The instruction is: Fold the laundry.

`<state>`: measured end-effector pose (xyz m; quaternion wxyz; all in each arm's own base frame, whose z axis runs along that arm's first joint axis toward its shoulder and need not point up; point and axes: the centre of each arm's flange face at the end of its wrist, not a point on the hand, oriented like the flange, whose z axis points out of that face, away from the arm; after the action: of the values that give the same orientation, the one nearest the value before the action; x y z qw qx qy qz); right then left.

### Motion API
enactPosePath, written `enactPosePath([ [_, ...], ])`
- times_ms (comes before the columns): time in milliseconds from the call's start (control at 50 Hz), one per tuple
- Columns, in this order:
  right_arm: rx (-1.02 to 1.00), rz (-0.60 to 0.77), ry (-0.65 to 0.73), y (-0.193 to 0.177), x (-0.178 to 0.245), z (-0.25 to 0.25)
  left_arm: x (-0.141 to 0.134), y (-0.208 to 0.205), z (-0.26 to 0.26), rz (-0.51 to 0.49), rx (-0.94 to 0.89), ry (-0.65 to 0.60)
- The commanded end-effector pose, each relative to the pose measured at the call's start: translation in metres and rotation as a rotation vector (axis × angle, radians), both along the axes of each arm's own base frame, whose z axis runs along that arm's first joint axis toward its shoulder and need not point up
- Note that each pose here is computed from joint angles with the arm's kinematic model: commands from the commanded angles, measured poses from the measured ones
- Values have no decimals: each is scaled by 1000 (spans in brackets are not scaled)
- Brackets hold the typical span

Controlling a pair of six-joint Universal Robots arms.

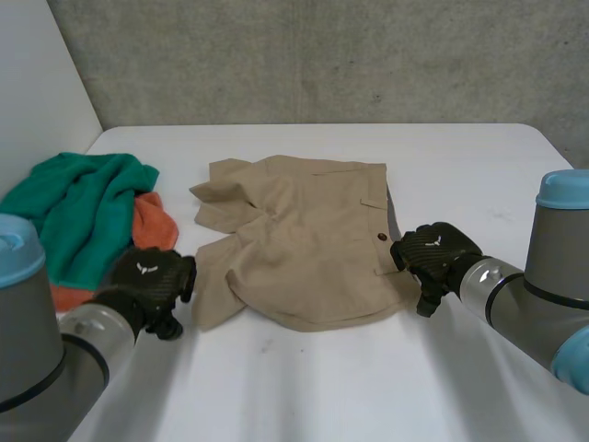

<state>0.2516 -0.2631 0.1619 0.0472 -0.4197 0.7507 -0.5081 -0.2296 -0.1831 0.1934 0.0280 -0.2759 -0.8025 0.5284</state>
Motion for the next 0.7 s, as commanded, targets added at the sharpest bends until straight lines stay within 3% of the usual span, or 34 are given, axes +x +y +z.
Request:
enactPosePath([
  [20,3,3,0,2,1,-1,2,-11,-29,42,177,144],
  [420,30,8,7,8,0,-9,-21,-53,-48,30,116,191],
  [700,30,21,5,13,3,-11,-38,-70,-70,76,70,139],
])
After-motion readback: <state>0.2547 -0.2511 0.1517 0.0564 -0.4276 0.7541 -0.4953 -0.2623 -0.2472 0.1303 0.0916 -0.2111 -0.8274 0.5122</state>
